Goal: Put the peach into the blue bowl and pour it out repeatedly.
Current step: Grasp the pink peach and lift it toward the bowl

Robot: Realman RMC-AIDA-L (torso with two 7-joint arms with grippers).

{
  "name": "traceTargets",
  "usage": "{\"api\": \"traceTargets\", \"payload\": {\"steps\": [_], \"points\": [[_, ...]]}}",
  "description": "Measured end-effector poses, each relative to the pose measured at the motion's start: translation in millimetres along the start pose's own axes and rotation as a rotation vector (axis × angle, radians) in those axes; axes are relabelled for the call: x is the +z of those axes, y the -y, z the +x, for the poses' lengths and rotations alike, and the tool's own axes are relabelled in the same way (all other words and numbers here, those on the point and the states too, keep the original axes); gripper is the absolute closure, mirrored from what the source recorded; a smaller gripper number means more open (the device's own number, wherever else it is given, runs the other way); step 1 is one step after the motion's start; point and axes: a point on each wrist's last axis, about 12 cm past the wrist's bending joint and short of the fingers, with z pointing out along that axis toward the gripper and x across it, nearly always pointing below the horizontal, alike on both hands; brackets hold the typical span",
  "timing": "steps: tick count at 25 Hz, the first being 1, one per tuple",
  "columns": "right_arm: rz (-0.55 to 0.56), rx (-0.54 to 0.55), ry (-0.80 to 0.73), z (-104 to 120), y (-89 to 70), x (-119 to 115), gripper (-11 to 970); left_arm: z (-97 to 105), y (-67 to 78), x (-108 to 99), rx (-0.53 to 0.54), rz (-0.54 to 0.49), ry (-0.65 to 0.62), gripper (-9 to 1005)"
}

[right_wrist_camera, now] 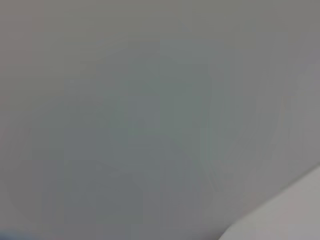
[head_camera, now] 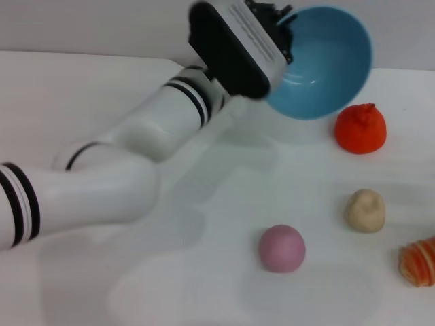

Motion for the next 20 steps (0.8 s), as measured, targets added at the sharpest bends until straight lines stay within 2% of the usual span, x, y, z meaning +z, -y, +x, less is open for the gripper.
{"api": "traceTargets", "payload": {"steps": [3,5,8,9,12,15,20], "points": [[-0.112,0.003,-0.265,-19.5,-15.2,16.5,258,6.9,-14.6,8.4,-0.153,0.017,-0.098,996],[-0.149,0.002,-0.392,-29.0,-26.4,26.1,258,11.3,-20.3,14.5,-0.266,0.068,-0.182,996],[-0.225,-0.034,-0.573,-35.4,-50.3,44.6,258,21.3,-27.9,19.8,-0.395,0.135,-0.309,996],[-0.245,-0.047,-0.616,-35.5,-56.9,50.2,258,21.3,-27.9,19.8,-0.395,0.135,-0.309,996],[-0.304,-0.098,-0.770,-28.0,-81.2,71.6,258,27.2,-27.4,17.8,-0.428,0.143,-0.342,996],[-0.317,-0.142,-0.905,-10.8,-101.7,92.8,258,30.8,-24.7,13.8,-0.443,0.132,-0.341,996],[-0.237,-0.240,-1.060,23.3,-115.2,117.3,259,34.2,-22.3,11.2,-0.450,0.129,-0.347,997]]}}
